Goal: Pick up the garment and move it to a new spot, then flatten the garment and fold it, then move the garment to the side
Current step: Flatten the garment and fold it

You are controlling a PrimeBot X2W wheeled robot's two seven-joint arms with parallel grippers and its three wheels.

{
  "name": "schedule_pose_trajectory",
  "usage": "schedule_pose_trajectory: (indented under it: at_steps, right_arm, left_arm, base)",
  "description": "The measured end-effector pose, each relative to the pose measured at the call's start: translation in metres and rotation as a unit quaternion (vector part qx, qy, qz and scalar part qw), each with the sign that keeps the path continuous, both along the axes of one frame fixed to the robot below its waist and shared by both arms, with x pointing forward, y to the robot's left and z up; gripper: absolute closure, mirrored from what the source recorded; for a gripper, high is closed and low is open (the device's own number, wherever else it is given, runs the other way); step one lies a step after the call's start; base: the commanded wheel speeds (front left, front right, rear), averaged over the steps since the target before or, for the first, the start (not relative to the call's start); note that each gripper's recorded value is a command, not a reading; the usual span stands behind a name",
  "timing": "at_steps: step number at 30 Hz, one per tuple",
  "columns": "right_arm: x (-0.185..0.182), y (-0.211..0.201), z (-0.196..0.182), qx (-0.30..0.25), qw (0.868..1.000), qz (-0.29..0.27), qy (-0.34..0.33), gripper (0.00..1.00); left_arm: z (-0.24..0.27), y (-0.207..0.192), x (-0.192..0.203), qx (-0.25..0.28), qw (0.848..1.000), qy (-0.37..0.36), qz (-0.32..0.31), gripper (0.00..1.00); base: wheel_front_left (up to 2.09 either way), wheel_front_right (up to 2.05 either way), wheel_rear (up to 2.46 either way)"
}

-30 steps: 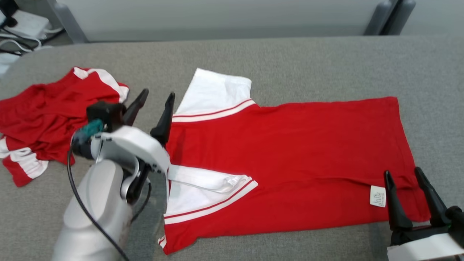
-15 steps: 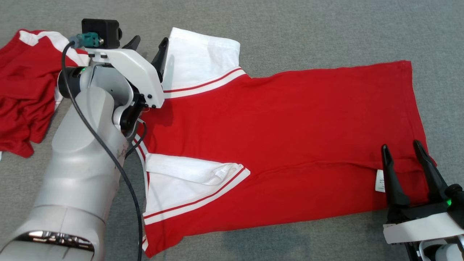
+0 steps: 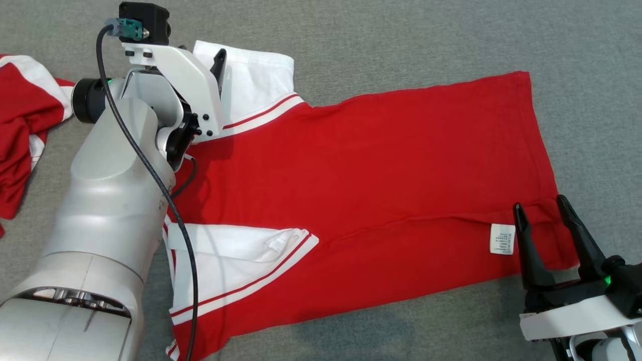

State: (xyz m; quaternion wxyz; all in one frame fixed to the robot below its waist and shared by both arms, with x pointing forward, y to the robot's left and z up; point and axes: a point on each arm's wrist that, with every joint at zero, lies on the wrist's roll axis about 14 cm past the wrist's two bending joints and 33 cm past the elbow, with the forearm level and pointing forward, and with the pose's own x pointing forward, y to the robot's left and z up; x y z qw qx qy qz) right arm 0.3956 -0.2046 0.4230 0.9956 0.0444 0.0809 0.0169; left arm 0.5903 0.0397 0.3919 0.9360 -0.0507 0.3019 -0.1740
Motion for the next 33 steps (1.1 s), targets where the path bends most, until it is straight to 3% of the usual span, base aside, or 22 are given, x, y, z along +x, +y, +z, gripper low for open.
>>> schedule_pose_trajectory:
  at_steps: [17,19,21,24,26,33]
  right_arm:
    - [-0.008,-0.013,-0.014,-0.011,0.999,-0.018,0.027,0.0]
    - [-0.008,-0.014,-0.016,-0.011,0.999,-0.018,0.029,0.0]
    - [-0.007,-0.013,-0.018,-0.01,0.999,-0.017,0.031,0.0]
    - [-0.006,-0.01,-0.018,-0.008,0.999,-0.015,0.03,0.0]
    - [-0.006,-0.01,-0.017,-0.007,0.999,-0.014,0.029,0.0]
    - [-0.005,-0.012,-0.019,-0.01,0.999,-0.016,0.031,0.0]
  left_arm:
    - [-0.027,-0.002,0.018,0.041,0.999,-0.001,-0.011,0.0]
    - [-0.032,-0.001,0.018,0.045,0.999,0.002,-0.012,0.2]
    - [-0.033,0.001,0.018,0.046,0.999,0.003,-0.012,0.6]
    - [-0.028,0.002,0.021,0.047,0.999,-0.005,-0.01,0.74]
    - [-0.028,0.003,0.021,0.048,0.999,-0.004,-0.01,0.98]
    - [-0.036,-0.001,0.017,0.042,0.999,0.011,-0.015,1.0]
  base:
    - [0.0,0.0,0.0]
    - [0.0,0.0,0.0]
    - [0.0,0.0,0.0]
    - [0.0,0.0,0.0]
    - [0.0,0.0,0.0]
    - [0.0,0.0,0.0]
